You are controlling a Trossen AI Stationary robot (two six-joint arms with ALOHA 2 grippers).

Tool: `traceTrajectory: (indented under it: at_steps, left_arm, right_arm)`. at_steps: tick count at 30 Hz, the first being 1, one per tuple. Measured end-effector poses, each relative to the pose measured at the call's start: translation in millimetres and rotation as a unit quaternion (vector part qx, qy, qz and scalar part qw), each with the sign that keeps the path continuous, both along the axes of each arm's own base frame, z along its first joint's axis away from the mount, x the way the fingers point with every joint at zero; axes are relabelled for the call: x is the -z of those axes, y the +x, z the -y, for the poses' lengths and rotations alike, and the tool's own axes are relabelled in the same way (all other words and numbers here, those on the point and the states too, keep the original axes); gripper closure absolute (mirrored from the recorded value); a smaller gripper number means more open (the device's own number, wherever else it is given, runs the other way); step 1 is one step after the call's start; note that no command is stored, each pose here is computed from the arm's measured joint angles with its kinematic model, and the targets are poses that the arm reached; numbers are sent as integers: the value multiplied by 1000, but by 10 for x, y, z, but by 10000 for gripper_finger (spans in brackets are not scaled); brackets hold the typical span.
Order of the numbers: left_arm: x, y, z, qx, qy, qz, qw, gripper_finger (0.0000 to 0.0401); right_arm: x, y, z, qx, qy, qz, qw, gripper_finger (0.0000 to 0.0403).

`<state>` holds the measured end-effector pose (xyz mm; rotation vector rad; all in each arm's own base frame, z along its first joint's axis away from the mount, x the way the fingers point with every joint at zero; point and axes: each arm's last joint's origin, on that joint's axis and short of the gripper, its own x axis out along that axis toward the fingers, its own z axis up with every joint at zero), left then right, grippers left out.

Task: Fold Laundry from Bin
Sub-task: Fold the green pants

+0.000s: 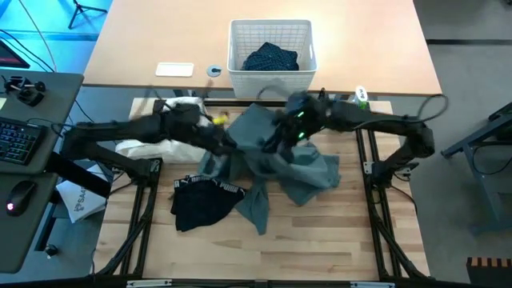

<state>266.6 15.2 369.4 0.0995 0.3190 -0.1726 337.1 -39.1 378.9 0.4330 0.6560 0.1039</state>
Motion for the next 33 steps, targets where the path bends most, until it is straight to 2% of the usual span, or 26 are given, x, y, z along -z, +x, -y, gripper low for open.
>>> traceTrajectory:
  at_steps: [3,7,9,11,14,20,27,30,33]
  left_arm:
    - [-481,-217,-2,-20,63,3,998,397]
    - [-1065,-536,5,-45,136,34,989,399]
    - [-1287,-674,8,-55,157,56,984,399]
    - [-1441,-787,10,-65,170,72,981,399]
    - [-1588,-912,18,-69,181,88,977,400]
    - [-1677,-1012,20,-74,204,89,972,400]
    - [-1770,-1147,40,-72,204,90,972,400]
    - [-1821,-1217,54,-70,204,94,972,400]
    - [-1876,-1276,57,-73,204,105,971,400]
  right_arm:
    - [-210,-314,106,58,2,-4,998,268]
    - [-427,-735,141,156,-73,-8,985,255]
    - [-467,-914,125,201,-104,-19,974,255]
    - [-383,-1007,93,226,-104,-39,968,254]
    - [-71,-1018,45,237,-81,-84,965,254]
    - [953,-956,-52,234,-45,-211,948,253]
    - [2002,-1030,110,362,25,-249,898,269]
    - [2318,-1107,137,372,60,-274,885,285]
    - [2489,-1260,104,373,63,-336,863,307]
